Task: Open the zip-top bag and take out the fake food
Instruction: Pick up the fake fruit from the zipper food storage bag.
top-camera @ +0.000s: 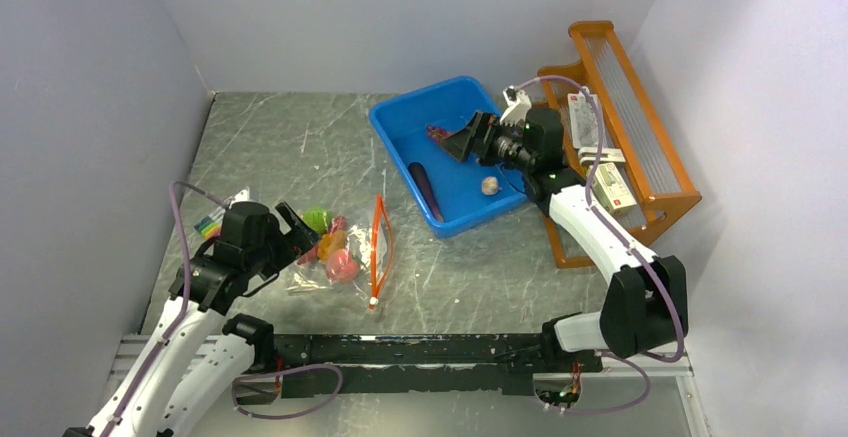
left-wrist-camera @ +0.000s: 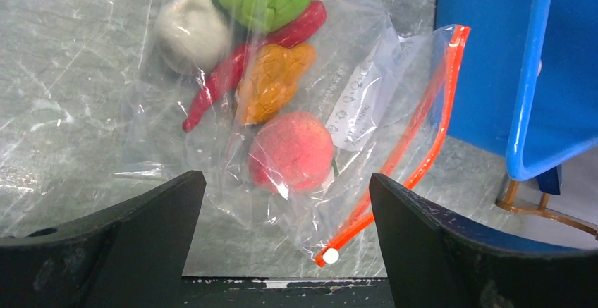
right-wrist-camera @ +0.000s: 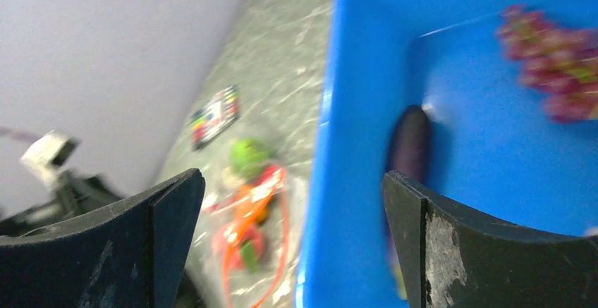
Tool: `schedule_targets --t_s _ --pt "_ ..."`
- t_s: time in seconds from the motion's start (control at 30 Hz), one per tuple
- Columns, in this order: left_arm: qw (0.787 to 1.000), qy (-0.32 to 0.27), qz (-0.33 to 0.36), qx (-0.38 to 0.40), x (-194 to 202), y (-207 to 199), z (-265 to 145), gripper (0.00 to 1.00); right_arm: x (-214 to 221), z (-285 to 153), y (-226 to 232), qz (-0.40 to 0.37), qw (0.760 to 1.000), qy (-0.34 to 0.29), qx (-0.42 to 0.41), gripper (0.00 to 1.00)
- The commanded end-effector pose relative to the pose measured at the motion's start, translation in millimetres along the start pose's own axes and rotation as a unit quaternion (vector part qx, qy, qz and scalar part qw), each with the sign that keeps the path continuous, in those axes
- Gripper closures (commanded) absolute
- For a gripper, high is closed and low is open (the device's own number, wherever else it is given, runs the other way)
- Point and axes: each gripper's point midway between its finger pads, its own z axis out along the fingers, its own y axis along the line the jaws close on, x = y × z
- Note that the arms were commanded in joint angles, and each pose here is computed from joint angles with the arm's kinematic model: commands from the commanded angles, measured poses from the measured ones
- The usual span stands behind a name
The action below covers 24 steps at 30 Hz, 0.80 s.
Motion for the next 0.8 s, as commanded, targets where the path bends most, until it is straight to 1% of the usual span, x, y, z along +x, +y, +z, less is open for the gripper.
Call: schedule_targets --t_s 0.0,0.1,0.2,0.23,0.27,0.3,0.37,0.43,0.47,0.53,0.6,0.67,0.77 --pt "0.999 -0.018 0.026 0.005 -13 -8 -3 0.01 13 -15 73 0.028 0.982 0.045 -0.183 0.01" --pt "0.997 -0.045 0.053 -0.023 -35 -11 -6 0.01 26 -11 87 -0.007 0.984 0.071 -0.162 0.01" --pt "0.991 -0.05 0.098 -0.072 -53 -8 1 0.01 49 -9 105 -0.074 0.985 0.082 -0.132 0.01" --pt "0.989 -0.049 0.113 -0.085 -57 -7 5 0.01 53 -10 108 -0.092 0.987 0.078 -0.11 0.01" --pt "0.986 -0.052 0.131 -0.091 -62 -9 8 0.01 53 -10 104 -0.1 0.991 0.062 -0.066 0.01" --pt "0.983 -0.053 0.144 -0.096 -68 -10 11 0.01 55 -13 106 -0.11 0.992 0.042 -0.044 0.01" --pt "0.981 -0.069 0.155 -0.097 -82 -14 14 0.01 66 -23 119 -0.126 0.991 0.012 -0.049 0.01" --pt "0.98 -0.086 0.154 -0.091 -98 -11 18 0.01 73 -34 128 -0.116 0.992 -0.004 -0.056 0.02" --pt "0.981 -0.086 0.144 -0.099 -104 -4 22 0.01 79 -37 129 -0.11 0.992 0.0 -0.058 0.03" --pt "0.983 -0.066 0.13 -0.115 -108 14 31 0.01 95 -41 130 -0.106 0.993 0.023 -0.056 0.07" --pt "0.987 -0.044 0.116 -0.106 -107 27 39 0.01 117 -43 123 -0.105 0.992 0.058 -0.041 0.12" --pt "0.99 -0.045 0.1 -0.086 -109 33 42 0.01 133 -44 117 -0.1 0.991 0.086 -0.026 0.13" --pt "0.992 -0.056 0.096 -0.063 -107 36 46 0.01 155 -46 113 -0.094 0.988 0.117 -0.02 0.18"
